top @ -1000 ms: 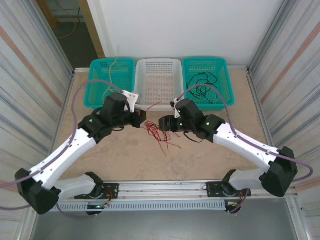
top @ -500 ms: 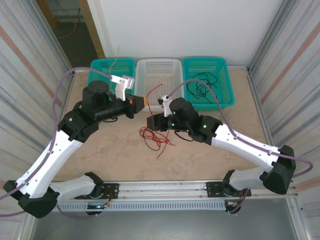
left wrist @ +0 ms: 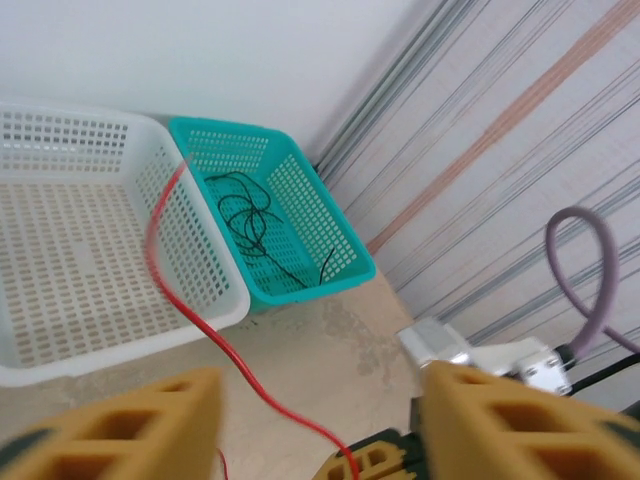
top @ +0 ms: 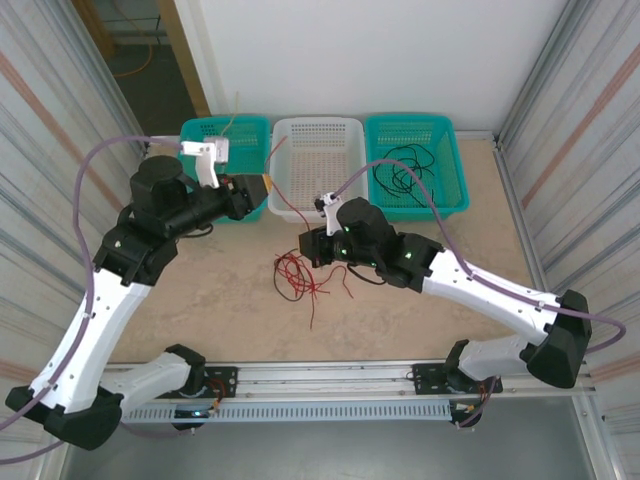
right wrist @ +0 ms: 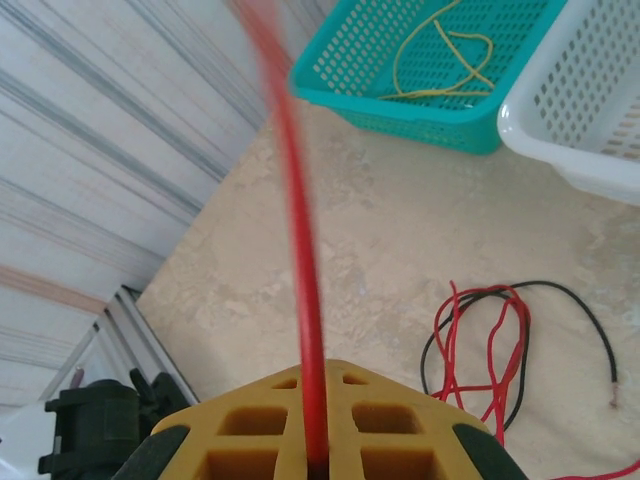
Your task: Untangle the cables
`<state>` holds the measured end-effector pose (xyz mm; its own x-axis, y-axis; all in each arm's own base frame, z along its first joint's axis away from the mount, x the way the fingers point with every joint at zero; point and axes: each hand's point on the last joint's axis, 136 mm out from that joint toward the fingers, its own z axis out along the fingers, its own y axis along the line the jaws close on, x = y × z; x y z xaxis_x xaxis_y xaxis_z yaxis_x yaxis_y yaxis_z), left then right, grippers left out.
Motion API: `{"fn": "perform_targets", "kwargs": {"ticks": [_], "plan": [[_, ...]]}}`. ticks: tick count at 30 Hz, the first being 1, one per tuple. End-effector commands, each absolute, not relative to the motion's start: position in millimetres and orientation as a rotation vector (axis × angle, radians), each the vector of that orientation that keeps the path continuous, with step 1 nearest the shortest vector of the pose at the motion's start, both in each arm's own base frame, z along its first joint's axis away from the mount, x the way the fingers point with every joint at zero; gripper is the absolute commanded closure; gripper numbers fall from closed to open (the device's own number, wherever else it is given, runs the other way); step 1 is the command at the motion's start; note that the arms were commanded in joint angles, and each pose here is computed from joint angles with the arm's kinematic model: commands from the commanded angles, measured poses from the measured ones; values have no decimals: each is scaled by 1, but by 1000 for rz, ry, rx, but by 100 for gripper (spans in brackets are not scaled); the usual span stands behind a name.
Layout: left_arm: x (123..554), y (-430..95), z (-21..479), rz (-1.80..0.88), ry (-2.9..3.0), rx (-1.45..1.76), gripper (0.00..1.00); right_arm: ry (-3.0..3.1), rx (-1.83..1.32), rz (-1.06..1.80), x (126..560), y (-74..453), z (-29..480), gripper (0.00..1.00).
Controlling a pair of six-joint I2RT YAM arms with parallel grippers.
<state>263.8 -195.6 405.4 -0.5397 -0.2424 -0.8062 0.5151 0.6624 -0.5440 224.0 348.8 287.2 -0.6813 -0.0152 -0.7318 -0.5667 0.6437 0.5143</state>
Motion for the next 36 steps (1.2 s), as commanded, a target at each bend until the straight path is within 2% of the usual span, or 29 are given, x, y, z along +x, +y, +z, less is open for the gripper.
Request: {"fn": "perform_targets", "kwargs": {"ticks": [1, 8, 15, 16, 18, 23, 28, 31, 32, 34, 36], "plan": [[264, -199, 396, -1043, 1874, 202, 1, 2014, -399, 1019, 225, 335, 346, 91], [236, -234, 367, -1285, 1796, 378, 1, 1906, -370, 1074, 225, 320, 397, 91], [211, -262, 339, -1273, 1804, 543, 1, 1831, -346, 1122, 225, 308, 428, 91], [211, -265, 336, -1278, 1813, 550, 4, 1826, -345, 1130, 224, 308, 430, 91], [213, -269, 335, -1276, 1822, 567, 15, 1820, -345, 1139, 223, 307, 433, 90], [216, -276, 343, -1255, 1795, 611, 54, 1831, -338, 1151, 224, 306, 432, 90], [218, -282, 344, -1227, 1802, 651, 72, 1831, -337, 1169, 223, 308, 432, 90], [218, -287, 342, -1225, 1814, 678, 95, 1828, -338, 1176, 223, 308, 433, 90], [219, -288, 342, -1225, 1819, 681, 100, 1829, -338, 1175, 223, 308, 432, 90], [219, -288, 345, -1219, 1823, 686, 100, 1834, -338, 1175, 223, 308, 431, 89], [219, -286, 352, -1208, 1810, 671, 100, 1844, -339, 1169, 224, 309, 428, 83]]}}
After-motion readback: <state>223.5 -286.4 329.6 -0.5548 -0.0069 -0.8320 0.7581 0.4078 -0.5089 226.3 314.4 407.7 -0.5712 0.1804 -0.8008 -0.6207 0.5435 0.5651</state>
